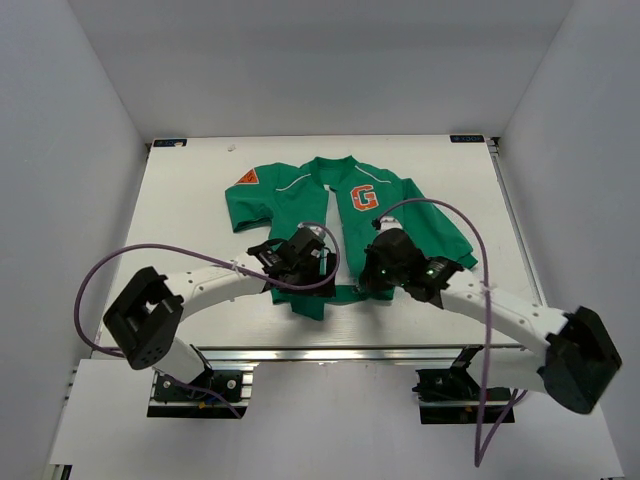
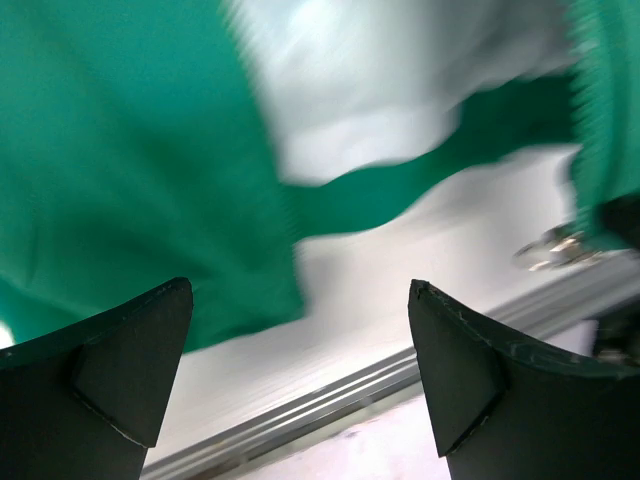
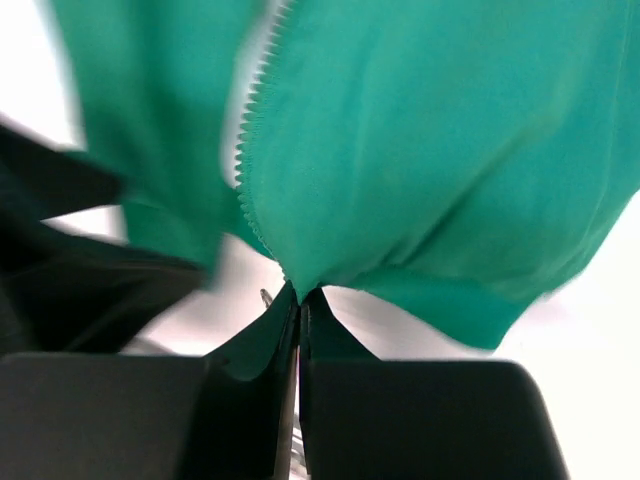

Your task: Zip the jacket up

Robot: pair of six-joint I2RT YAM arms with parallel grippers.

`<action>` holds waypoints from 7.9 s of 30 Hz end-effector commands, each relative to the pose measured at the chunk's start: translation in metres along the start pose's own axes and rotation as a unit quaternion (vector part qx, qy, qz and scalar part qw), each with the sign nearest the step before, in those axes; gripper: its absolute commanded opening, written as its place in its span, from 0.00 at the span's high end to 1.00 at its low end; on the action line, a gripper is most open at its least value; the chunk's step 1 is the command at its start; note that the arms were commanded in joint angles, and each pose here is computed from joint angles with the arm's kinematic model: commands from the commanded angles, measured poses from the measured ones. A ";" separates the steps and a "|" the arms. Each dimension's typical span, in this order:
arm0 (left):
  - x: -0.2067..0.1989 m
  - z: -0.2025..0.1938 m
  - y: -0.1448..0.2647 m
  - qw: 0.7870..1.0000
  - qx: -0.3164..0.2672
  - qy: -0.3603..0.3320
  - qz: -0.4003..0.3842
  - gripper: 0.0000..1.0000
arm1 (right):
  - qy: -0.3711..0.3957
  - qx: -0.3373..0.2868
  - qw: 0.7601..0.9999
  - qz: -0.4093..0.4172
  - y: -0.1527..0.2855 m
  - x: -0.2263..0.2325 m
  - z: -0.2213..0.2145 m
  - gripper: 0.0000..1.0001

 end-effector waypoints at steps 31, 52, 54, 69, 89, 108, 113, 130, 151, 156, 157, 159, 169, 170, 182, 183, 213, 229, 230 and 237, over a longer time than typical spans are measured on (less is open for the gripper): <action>-0.066 0.092 0.024 0.931 -0.096 0.015 -0.351 0.96 | 0.016 -0.086 0.970 0.227 0.020 0.006 0.036 1.00; -0.070 0.085 0.026 0.916 -0.092 0.025 -0.391 1.00 | -0.036 -0.068 0.967 0.242 0.019 -0.003 0.022 0.65; -0.071 0.085 0.026 0.914 -0.093 0.025 -0.393 1.00 | -0.037 -0.068 0.967 0.243 0.020 -0.002 0.022 0.65; -0.068 0.082 0.026 0.917 -0.094 0.028 -0.387 1.00 | -0.039 -0.104 0.962 0.249 0.028 -0.003 0.035 0.70; -0.069 0.085 0.034 0.913 -0.106 0.027 -0.392 1.00 | -0.024 -0.092 0.961 0.258 0.023 -0.002 0.033 0.83; -0.011 0.044 0.037 0.984 -0.040 0.063 -0.165 0.06 | -0.021 -0.086 0.972 0.217 0.030 -0.013 0.028 1.00; 0.031 0.004 0.052 0.997 0.000 0.077 -0.033 0.02 | -0.031 -0.071 0.979 0.187 0.029 -0.023 0.018 1.00; 0.021 -0.014 0.008 0.996 0.042 0.044 0.064 0.20 | -0.046 -0.060 0.986 0.147 0.023 -0.035 0.008 1.00; 0.011 -0.023 -0.023 0.985 0.062 0.040 0.156 0.22 | -0.059 -0.040 0.990 0.122 0.012 -0.044 -0.004 1.00; 0.021 -0.033 -0.033 0.972 0.081 0.021 0.221 0.40 | -0.062 -0.043 0.991 0.112 0.012 -0.047 -0.005 1.00; 0.021 -0.034 -0.034 0.972 0.082 0.020 0.221 0.48 | -0.061 -0.044 0.991 0.111 0.012 -0.047 -0.005 1.00; 0.021 -0.035 -0.035 0.971 0.084 0.018 0.224 0.55 | -0.061 -0.043 0.991 0.108 0.012 -0.048 -0.006 1.00; 0.004 -0.015 -0.011 0.984 0.036 0.018 0.171 1.00 | -0.056 -0.046 0.989 0.131 0.014 -0.042 -0.003 1.00; 0.001 -0.013 -0.009 0.986 0.030 0.019 0.161 1.00 | -0.053 -0.053 0.987 0.140 0.015 -0.040 0.000 1.00; -0.028 0.031 0.067 0.986 -0.161 0.018 -0.023 1.00 | -0.033 -0.096 0.966 0.239 0.030 -0.017 0.015 1.00; -0.035 0.040 0.081 0.979 -0.197 0.021 -0.056 1.00 | -0.025 -0.117 0.959 0.258 0.034 -0.012 0.022 1.00; -0.058 0.060 0.122 0.903 -0.345 -0.100 -0.237 1.00 | 0.030 -0.116 0.881 0.457 0.057 0.017 0.052 1.00; -0.060 0.063 0.112 0.912 -0.316 -0.029 -0.260 1.00 | 0.022 -0.137 0.857 0.497 0.060 0.022 0.059 1.00; -0.060 0.063 0.114 0.910 -0.319 -0.024 -0.262 1.00 | 0.023 -0.137 0.856 0.498 0.060 0.022 0.060 1.00; -0.059 0.058 0.122 0.900 -0.320 -0.012 -0.297 1.00 | 0.029 -0.140 0.864 0.482 0.057 0.019 0.057 1.00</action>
Point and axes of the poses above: each gripper's point midway between its finger pads, its own y axis back along the fingers, its own x axis along the line the jaws close on, z = x × y, the point moved 6 cm from there along y, back along the fingers, and after that the axes turned 1 degree about -y, right-handed, at the moved point
